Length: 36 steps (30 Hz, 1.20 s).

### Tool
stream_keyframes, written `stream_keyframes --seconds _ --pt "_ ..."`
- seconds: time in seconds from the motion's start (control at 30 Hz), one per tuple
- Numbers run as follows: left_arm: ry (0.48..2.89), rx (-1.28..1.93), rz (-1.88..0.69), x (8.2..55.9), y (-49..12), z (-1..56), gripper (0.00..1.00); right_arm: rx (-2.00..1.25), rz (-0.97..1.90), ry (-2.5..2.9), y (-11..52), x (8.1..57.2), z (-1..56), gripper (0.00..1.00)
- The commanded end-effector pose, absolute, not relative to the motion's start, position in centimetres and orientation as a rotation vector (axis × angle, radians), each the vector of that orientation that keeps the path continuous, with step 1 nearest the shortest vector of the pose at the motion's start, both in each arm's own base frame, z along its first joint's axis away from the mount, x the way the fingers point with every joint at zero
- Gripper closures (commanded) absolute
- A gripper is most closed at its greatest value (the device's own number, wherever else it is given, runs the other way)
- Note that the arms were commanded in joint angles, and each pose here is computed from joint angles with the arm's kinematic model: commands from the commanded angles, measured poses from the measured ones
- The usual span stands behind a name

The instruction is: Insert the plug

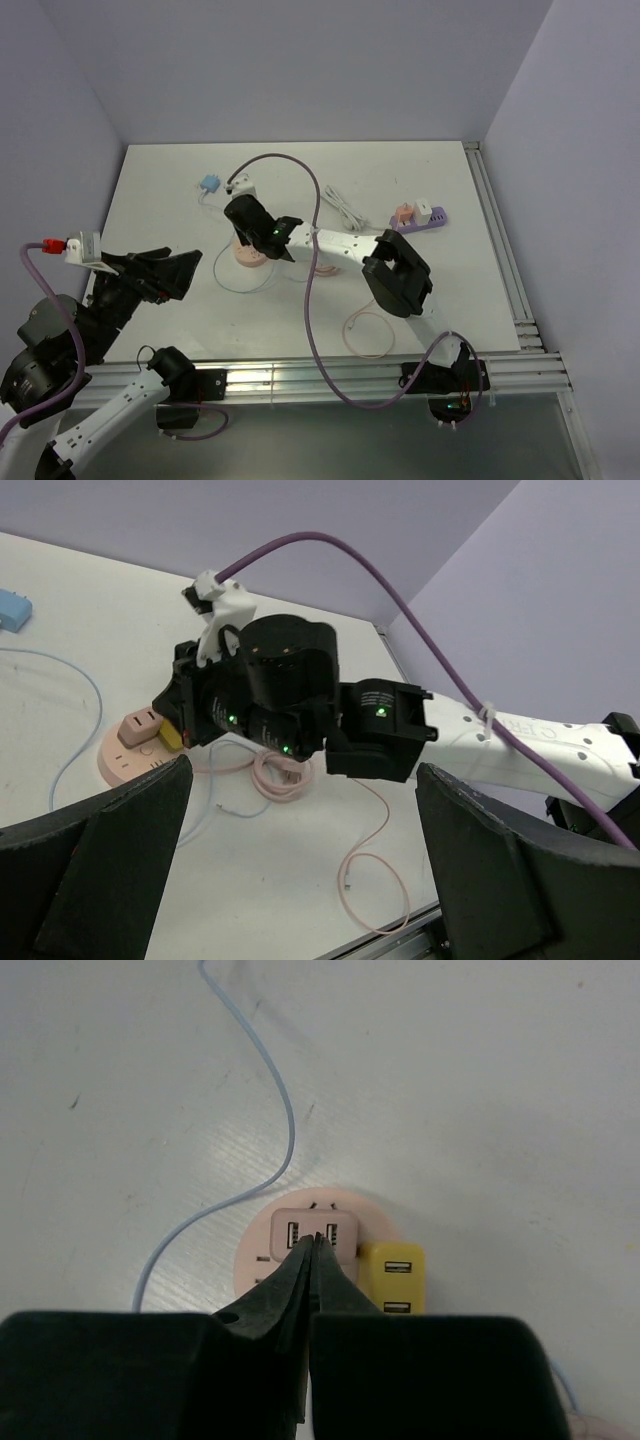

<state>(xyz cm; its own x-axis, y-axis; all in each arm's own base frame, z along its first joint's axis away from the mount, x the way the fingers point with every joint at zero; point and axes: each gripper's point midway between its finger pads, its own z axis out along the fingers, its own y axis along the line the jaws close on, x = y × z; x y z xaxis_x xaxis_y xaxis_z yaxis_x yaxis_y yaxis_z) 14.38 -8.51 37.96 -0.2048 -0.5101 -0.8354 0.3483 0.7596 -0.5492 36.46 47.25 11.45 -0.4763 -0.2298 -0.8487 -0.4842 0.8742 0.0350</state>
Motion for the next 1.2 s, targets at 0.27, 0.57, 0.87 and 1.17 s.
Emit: stream_keyframes --seconds 0.27,0.57,0.87,1.17 --pt "1.579 -0.131 -0.808 14.6 -9.0 38.5 0.01 -0.4 0.335 1.986 44.2 37.1 17.3 1.0" --pt "1.58 -0.14 -0.811 14.5 -8.9 38.4 0.0 -0.415 0.287 2.116 44.4 37.5 9.9 1.0" --pt "1.605 -0.132 -0.839 15.3 -10.3 37.6 0.01 -0.44 0.328 2.111 44.5 37.1 9.5 1.0" --pt "1.766 -0.211 -0.745 19.9 -13.1 34.0 0.0 -0.276 0.433 1.9 42.2 37.0 21.4 1.0"
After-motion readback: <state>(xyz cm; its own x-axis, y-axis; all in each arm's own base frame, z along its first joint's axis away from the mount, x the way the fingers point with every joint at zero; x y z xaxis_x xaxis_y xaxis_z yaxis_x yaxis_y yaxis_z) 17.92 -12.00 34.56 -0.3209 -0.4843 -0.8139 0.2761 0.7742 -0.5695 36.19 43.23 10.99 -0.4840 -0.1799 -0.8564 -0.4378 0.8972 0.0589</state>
